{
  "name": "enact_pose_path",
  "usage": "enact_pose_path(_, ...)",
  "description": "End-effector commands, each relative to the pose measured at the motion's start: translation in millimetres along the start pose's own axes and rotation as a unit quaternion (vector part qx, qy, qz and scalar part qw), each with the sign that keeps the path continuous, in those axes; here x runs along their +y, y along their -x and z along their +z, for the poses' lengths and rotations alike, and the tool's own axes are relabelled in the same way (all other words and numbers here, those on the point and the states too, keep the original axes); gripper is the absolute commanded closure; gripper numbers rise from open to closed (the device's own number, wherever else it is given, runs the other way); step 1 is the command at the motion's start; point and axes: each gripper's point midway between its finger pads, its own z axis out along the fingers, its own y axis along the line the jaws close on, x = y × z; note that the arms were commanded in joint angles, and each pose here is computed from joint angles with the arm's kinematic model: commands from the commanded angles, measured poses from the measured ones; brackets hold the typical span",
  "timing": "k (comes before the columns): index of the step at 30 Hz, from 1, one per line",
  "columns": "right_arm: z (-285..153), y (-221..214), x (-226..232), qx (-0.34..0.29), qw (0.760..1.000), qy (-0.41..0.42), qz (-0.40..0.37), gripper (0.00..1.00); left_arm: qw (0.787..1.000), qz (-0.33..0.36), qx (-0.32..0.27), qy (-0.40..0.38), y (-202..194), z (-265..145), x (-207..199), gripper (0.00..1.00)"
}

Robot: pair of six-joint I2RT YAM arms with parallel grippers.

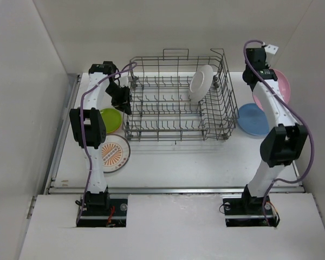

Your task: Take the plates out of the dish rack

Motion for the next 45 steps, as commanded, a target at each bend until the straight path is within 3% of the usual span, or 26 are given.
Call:
enact_pose_path(1,21,-33,13,0.049,0.998,0.018,0.019,1.0,1.0,0.026,0.014,0.003,-4,4,0,1.0)
enact_pose_path(10,69,-113,18,0.137,0.991,-0.007,0.006,1.0,0.999,0.029,0.009,0.014,-7,-1,1,1.0)
enact_pose_path(12,74,-125,18,0.153,0.988,-0.015,0.006,0.93,0.999,0.031,0.014,0.013,-9,1,2,1.0)
enact_pose_path(15,78,-138,9,0.172,0.984,-0.039,0.0,0.72,0.999,0.035,0.006,0.024,-5,-3,4,1.0)
enact_pose_path(20,76,-129,0,0.164,0.985,-0.053,0.008,0.47,0.999,0.034,0.01,0.028,-5,0,7,1.0)
enact_pose_path(24,65,-100,-3,0.133,0.99,-0.046,0.028,0.46,0.999,0.034,0.01,0.028,-3,1,8,1.0)
enact_pose_path(28,33,-37,-7,0.066,0.995,-0.014,0.08,0.46,0.999,0.034,0.01,0.033,-3,1,9,1.0)
enact_pose_path(35,-61,45,71,-0.066,0.986,0.144,0.042,0.46,0.999,0.032,0.015,0.039,-6,3,12,1.0)
enact_pose_path(40,-85,51,117,-0.076,0.973,0.215,0.034,0.46,0.998,0.032,0.016,0.043,-6,3,14,1.0)
enact_pose_path(45,-78,30,153,-0.032,0.962,0.27,0.019,0.46,0.998,0.032,0.016,0.043,-7,1,13,1.0)
